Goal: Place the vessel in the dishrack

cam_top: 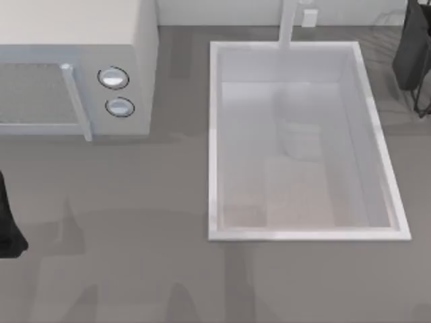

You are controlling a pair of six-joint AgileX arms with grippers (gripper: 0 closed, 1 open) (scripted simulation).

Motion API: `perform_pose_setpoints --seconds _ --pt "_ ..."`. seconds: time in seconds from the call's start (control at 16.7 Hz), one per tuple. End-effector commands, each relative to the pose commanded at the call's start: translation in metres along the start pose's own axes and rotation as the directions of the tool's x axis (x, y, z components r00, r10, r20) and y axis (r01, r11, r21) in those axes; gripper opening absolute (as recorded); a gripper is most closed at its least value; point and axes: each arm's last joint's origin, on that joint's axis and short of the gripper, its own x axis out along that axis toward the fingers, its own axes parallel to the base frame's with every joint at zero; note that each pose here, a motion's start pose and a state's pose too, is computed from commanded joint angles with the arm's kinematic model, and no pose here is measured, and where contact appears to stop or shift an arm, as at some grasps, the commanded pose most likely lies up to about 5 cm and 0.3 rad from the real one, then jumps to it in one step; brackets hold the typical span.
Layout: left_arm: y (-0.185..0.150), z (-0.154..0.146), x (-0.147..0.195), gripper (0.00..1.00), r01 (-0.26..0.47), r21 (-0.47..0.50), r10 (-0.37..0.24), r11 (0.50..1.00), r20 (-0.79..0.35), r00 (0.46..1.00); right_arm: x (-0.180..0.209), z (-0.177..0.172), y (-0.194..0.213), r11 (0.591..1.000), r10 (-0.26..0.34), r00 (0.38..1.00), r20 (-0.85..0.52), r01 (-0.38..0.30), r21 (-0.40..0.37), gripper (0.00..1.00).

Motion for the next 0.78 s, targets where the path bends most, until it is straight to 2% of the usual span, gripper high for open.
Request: perform_pose_setpoints --seconds 0.36,0.54,0.78 --pt "0.0 0.0 0.0 1.0 0.0 0.0 0.0 1.0 0.0 1.0 0.011 -0.003 -0.004 1.0 0.003 1.0 -0.001 -0.003 0.002 0.0" --pt "0.0 0.0 0.0 1.0 0.0 0.0 0.0 1.0 0.0 1.0 0.047 -0.02 -0.019 1.0 0.001 1.0 -0.003 -0.001 0.002 0.0" --pt "0.0 0.0 0.0 1.0 0.0 0.0 0.0 1.0 0.0 1.0 0.116 -0.072 -0.033 1.0 -0.001 1.0 -0.005 0.001 0.003 0.0"
